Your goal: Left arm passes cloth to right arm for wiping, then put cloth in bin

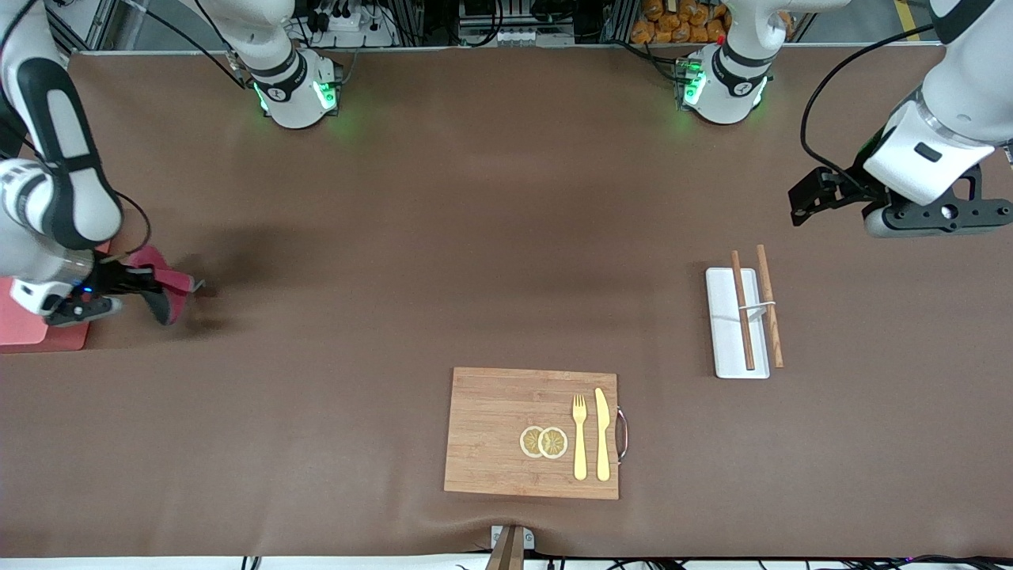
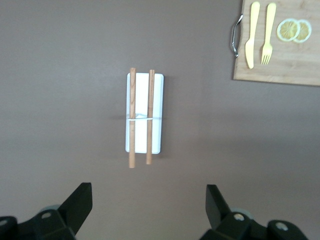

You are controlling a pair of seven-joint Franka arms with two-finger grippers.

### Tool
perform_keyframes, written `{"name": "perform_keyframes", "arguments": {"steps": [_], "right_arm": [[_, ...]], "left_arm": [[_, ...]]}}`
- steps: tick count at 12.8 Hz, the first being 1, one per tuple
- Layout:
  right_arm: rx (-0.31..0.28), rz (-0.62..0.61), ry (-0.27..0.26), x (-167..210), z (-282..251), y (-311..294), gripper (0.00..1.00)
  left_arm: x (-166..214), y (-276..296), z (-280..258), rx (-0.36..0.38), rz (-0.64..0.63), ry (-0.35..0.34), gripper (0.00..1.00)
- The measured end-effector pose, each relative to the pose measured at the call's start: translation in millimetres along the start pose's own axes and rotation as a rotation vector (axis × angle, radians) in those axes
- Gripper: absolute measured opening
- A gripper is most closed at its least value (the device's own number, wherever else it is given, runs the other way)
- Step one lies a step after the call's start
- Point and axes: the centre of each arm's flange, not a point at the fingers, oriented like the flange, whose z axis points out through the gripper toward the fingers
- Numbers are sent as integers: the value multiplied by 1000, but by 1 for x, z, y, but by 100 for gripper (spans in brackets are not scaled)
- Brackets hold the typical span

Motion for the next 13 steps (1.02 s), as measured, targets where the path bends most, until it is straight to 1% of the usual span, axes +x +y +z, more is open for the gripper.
{"name": "perform_keyframes", "arguments": {"steps": [1,2,4,5,6,7,8,9,10,11,12,13], "right_arm": [[22,52,-9,10,15,-24,4],[39,103,-5,24,25,-56,4],[52,214,-3,53,37,-144,4],[65,278,-6,63,42,-191,4],[92,343,-6,70,46,-239,4],[125,397,4,74,49,-286,4],[148,441,25,76,52,-332,4],[161,476,47,76,53,-372,4],[173,504,61,78,49,-400,4],[184,525,70,83,37,-410,4],[191,528,65,90,22,-404,4],[191,512,61,96,-1,-381,4]], "left_arm": [[-2,-3,-2,6,24,-5,100],[-4,-11,-3,9,56,-18,100],[-8,-39,-7,12,107,-44,100],[-11,-52,-11,12,109,-52,100],[-14,-61,-14,11,104,-59,100],[-17,-66,-15,12,96,-70,100],[-20,-68,-15,12,94,-84,100],[-21,-66,-15,13,97,-96,100],[-22,-64,-14,13,101,-103,100],[-23,-63,-14,14,104,-105,100],[-23,-63,-15,13,102,-104,100],[-24,-65,-16,11,99,-103,100]]}}
